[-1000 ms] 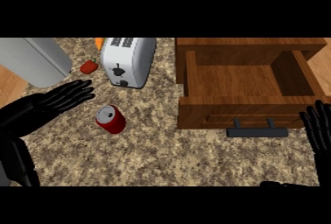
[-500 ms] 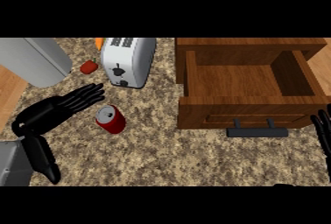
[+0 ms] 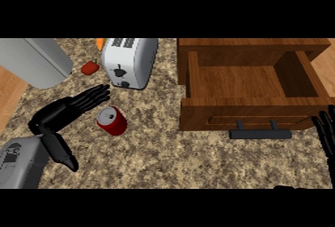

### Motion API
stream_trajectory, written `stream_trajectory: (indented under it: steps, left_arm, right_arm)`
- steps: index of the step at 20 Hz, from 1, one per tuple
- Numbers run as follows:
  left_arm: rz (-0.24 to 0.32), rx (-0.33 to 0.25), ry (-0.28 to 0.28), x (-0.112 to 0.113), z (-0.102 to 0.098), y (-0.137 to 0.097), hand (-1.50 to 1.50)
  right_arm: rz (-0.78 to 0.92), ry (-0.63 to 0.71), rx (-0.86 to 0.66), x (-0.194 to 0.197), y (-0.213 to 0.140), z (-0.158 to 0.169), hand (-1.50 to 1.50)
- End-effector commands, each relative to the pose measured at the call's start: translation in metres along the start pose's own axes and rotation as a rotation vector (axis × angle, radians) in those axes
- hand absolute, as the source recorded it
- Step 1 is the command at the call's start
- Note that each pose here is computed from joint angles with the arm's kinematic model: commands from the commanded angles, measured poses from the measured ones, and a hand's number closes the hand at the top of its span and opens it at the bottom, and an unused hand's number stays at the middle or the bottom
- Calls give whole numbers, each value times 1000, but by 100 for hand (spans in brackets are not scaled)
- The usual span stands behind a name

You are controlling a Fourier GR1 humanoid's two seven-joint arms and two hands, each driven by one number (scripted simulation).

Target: Pick up the can, place it into the drawer and close the drawer

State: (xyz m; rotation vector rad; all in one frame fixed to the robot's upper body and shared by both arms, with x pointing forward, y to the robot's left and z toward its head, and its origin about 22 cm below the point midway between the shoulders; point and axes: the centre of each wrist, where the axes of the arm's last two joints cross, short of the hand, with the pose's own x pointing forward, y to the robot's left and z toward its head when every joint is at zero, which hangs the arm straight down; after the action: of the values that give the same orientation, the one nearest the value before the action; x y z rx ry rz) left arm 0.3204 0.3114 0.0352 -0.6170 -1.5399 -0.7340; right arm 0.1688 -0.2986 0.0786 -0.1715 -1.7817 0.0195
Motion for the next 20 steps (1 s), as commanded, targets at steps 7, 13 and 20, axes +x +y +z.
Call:
stream_trajectory:
  steps: [7,13,20]
  left_arm:
    - [-9,14,4,-47,4,14,-150]
    - [-30,26,37,-53,1,26,-150]
    - [-15,44,28,-67,2,31,-150]
  right_arm:
    - [-5,-14,-2,-11,6,1,-150]
    - [-11,-20,5,13,21,4,-150]
    - [-7,-11,-5,2,8,-6,-150]
